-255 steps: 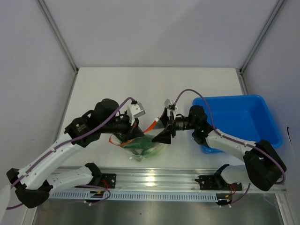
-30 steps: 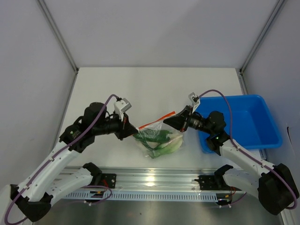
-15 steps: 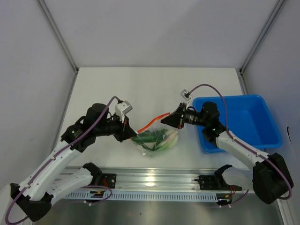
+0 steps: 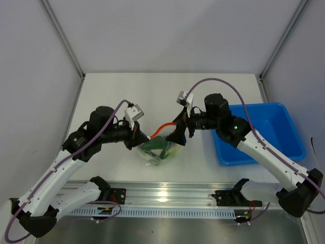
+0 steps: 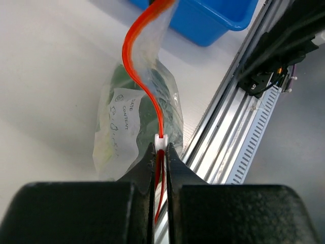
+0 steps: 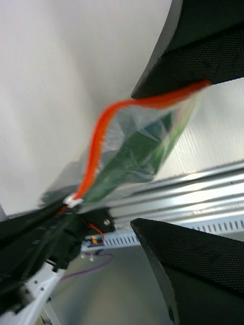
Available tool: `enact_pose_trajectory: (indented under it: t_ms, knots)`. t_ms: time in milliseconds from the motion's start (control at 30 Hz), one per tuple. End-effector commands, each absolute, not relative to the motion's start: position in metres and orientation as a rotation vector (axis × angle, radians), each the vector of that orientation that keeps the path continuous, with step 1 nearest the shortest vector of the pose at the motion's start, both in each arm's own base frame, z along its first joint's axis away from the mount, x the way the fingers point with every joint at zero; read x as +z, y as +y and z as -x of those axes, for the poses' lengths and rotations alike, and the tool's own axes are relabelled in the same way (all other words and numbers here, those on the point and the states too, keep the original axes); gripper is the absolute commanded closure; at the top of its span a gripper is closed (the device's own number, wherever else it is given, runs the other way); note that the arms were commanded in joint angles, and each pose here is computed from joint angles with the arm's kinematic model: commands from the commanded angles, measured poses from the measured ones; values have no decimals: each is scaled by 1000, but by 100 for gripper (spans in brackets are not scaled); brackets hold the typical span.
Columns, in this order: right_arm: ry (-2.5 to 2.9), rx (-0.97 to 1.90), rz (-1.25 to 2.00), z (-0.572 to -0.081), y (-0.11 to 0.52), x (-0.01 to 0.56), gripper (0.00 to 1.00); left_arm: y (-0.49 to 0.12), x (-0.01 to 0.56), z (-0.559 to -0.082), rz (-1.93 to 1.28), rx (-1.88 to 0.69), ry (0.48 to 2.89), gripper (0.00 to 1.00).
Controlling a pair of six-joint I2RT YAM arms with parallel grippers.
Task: Place the food in the zip-top bag and seal the zipper
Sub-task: Zip the zipper food storage bag at the center of the board.
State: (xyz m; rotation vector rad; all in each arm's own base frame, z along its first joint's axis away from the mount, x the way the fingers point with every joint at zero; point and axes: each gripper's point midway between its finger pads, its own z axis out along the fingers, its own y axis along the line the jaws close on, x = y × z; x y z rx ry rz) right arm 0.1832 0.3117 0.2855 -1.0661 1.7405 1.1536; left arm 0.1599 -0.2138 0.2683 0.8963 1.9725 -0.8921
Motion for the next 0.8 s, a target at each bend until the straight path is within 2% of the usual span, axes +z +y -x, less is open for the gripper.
enact_pose_trajectory:
  t_ms: [0,67,233,333,500,767]
  knots:
    - [1691,918,1180,-205,302,311,1,-219,303,-162,-965,-897,1809,99]
    - [1649,865,1178,-214,302,333,1,-221,298,-159,-983,-917,1815,99]
    - [1694,677,1161,-251,289,339,1,-221,292,-159,-988,-920,1826,99]
    - [1640,805,1230,-247,294,347,1,-223,295,-157,-999,-932,1809,99]
    - [1616,1129,1480,-195,333,317,1,-226,296,-155,-1027,-958,1805,99]
    - [1584,1336,1644,-156,364,289,7,-224,293,-152,-1040,-954,1819,99]
